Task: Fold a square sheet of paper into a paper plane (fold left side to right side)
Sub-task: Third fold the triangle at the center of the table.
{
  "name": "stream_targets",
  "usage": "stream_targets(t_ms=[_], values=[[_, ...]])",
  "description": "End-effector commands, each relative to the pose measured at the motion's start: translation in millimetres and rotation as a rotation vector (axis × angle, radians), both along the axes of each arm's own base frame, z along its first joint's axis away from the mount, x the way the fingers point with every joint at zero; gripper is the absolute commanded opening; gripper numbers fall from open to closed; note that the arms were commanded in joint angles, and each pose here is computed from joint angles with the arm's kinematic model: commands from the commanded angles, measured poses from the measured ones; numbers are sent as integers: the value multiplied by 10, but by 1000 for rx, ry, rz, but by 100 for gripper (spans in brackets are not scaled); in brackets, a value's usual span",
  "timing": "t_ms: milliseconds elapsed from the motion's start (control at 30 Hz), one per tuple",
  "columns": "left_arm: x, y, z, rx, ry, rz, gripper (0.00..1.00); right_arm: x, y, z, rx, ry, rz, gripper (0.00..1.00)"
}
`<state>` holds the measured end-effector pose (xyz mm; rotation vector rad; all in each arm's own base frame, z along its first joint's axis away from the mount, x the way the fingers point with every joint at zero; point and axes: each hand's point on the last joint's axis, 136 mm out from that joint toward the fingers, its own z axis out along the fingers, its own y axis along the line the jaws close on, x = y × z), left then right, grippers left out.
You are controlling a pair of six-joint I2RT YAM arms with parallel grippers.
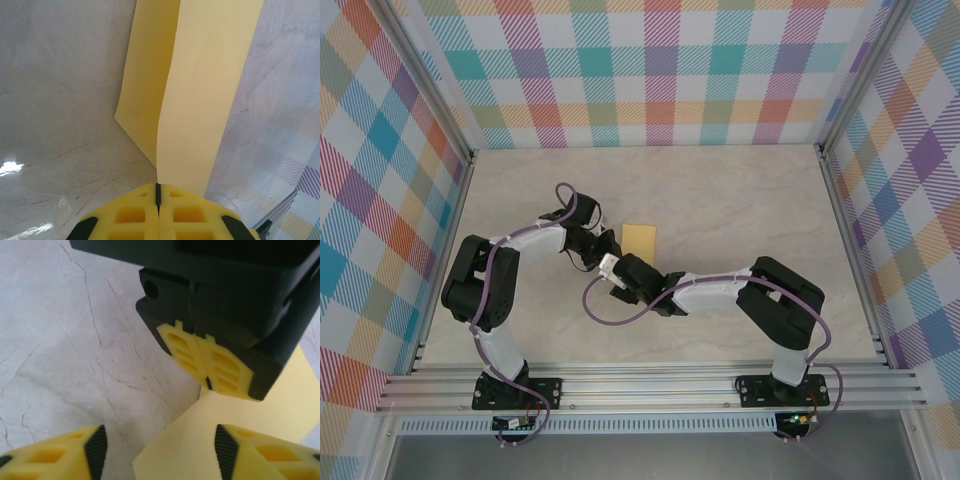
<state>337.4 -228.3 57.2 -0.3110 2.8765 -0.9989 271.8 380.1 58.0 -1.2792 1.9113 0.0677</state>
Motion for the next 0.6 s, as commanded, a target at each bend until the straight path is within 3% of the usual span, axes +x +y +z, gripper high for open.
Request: stream_targets(t_ms=[0, 333, 567], values=[[-11, -16, 61, -12, 11, 4, 0, 22, 73, 116, 27, -25, 14, 51], [-6, 5, 72, 6, 5, -4, 0, -140, -62, 46, 27, 35, 32, 0], [42, 168, 298, 75, -48, -40, 42, -225, -152, -39, 26, 80, 27, 0]])
